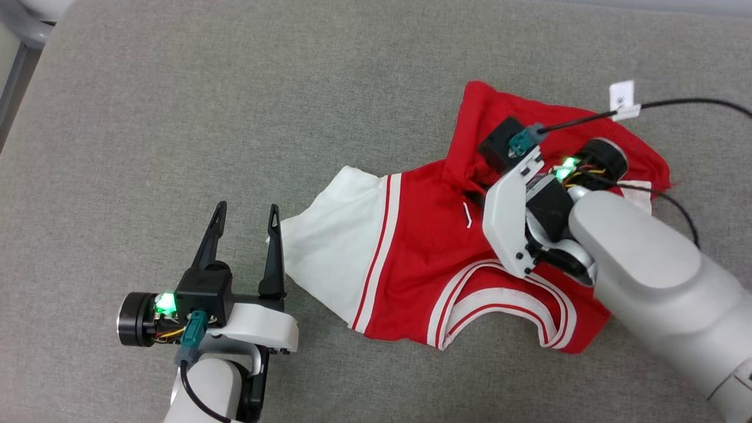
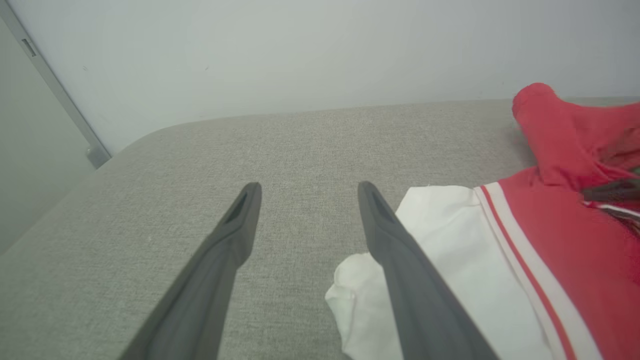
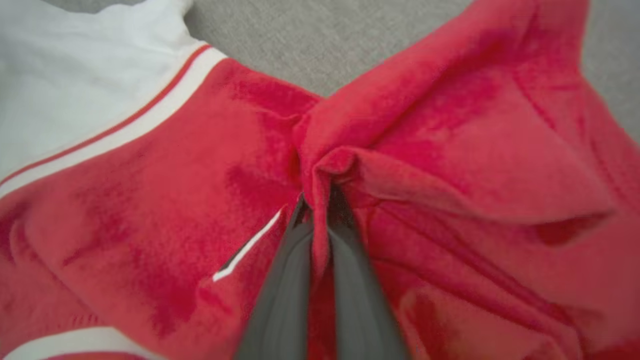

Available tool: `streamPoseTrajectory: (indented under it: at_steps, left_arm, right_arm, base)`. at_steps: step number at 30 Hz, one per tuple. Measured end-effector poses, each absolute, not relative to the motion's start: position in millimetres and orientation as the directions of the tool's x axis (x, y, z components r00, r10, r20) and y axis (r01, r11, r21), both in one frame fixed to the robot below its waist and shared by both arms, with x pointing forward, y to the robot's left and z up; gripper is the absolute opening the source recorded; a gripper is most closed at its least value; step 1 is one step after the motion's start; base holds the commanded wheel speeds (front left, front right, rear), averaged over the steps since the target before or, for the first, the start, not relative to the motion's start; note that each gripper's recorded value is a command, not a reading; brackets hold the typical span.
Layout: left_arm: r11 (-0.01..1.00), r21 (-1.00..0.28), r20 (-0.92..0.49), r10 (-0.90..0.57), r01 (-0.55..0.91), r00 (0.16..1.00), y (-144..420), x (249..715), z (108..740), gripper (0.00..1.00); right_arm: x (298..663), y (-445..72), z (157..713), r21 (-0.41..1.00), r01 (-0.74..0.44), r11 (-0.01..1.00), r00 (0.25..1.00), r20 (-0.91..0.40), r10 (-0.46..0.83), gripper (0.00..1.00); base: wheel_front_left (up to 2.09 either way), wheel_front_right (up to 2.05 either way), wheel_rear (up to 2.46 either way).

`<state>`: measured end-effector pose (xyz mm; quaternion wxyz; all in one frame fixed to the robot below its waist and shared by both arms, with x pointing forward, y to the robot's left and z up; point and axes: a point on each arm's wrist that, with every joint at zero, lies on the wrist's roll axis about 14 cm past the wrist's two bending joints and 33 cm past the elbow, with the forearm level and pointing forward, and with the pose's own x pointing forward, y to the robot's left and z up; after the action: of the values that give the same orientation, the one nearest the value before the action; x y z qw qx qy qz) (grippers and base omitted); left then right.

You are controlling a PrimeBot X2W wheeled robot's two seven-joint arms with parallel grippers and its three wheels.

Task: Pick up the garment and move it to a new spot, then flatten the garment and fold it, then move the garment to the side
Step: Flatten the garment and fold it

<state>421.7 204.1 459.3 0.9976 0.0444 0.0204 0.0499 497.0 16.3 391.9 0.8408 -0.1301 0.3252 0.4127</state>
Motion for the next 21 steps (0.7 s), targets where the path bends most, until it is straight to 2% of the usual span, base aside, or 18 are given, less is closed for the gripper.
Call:
streamPoseTrajectory:
  at_steps: [2,5,6,7,8,14,21]
  left_arm:
    - [0.991,0.088,-0.037,0.103,-0.099,0.994,204,422,459,1.00]
    - [0.991,0.089,-0.035,0.106,-0.103,0.994,204,423,459,1.00]
    - [0.991,0.088,-0.033,0.103,-0.100,0.994,203,424,459,1.00]
    - [0.992,0.088,-0.031,0.099,-0.096,0.995,203,424,460,1.00]
    - [0.992,0.089,-0.028,0.095,-0.092,0.995,202,424,461,1.00]
    - [0.992,0.084,0.000,0.089,-0.089,0.996,200,420,473,1.00]
    - [0.994,0.081,0.029,0.071,-0.074,0.997,194,412,484,1.00]
  right_arm:
    - [491,18,384,0.065,-0.779,0.624,0.432,-0.665,0.609,0.00]
    - [493,16,384,0.076,-0.767,0.638,0.451,-0.643,0.619,0.00]
    - [494,15,387,0.070,-0.766,0.639,0.462,-0.632,0.623,0.12]
    - [497,15,393,0.061,-0.765,0.641,0.479,-0.611,0.631,0.49]
    - [502,14,401,0.056,-0.761,0.647,0.503,-0.580,0.641,1.00]
    - [521,-1,465,0.003,-0.739,0.673,0.625,-0.368,0.688,1.00]
    - [525,-62,531,-0.093,-0.677,0.730,0.729,-0.215,0.649,1.00]
  base:
    - [0.00,0.00,0.00]
    - [0.00,0.00,0.00]
    - [0.00,0.00,0.00]
    - [0.00,0.00,0.00]
    - [0.00,0.00,0.00]
    - [0.00,0.00,0.00]
    - [0.00,0.00,0.00]
